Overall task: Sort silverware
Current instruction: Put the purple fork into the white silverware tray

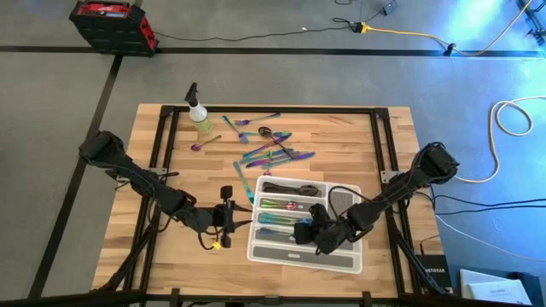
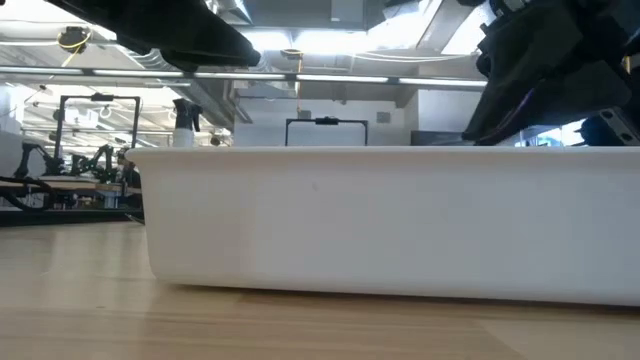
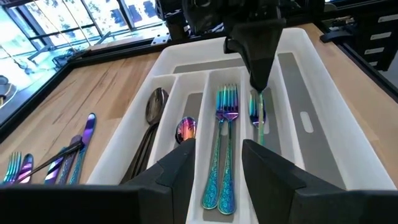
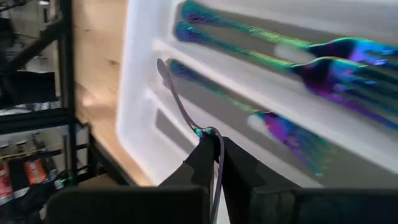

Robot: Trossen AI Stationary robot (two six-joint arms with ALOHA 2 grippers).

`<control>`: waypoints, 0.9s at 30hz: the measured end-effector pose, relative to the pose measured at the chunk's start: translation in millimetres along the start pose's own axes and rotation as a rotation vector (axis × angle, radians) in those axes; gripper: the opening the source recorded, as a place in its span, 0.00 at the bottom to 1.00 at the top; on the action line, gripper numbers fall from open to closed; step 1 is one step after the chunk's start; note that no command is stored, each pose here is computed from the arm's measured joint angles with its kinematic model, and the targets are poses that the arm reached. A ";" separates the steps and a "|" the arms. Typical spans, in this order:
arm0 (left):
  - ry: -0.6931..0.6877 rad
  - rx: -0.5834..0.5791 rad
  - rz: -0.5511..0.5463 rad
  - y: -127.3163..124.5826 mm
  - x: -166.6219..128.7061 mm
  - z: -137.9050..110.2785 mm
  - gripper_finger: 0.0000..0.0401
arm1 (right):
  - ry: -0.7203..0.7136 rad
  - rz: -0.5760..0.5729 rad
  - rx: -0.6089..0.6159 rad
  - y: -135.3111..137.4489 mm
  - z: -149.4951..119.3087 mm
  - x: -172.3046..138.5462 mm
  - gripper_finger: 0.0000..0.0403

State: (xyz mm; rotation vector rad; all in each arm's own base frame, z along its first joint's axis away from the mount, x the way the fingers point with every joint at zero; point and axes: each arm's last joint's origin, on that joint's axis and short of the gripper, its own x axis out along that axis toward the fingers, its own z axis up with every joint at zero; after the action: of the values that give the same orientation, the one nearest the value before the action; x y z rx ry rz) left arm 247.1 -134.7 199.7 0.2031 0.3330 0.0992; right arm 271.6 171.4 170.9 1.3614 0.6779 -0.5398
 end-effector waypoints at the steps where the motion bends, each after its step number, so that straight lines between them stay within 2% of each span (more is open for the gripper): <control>1: 0.002 -0.004 0.000 0.0 0.0 -0.3 0.29 | -0.001 -0.002 0.000 -0.2 0.1 0.0 0.00; 9: 0.048 -0.009 0.003 -1.2 1.8 -7.0 0.29 | 0.016 -0.028 -0.006 -4.0 -1.7 5.5 0.00; 22: 0.046 -0.022 0.003 -1.3 1.9 -6.8 0.29 | -0.012 -0.033 -0.008 -5.9 -1.2 8.6 0.00; 27: 0.045 -0.023 0.003 -1.3 1.9 -6.7 0.29 | -0.019 -0.045 -0.011 -7.2 -0.3 8.7 0.09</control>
State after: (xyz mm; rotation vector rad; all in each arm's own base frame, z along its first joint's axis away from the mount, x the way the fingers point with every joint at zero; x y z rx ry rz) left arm 246.7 -134.5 192.6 0.1784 0.3766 0.1104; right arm 272.6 171.0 159.6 1.3315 0.6969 -0.5833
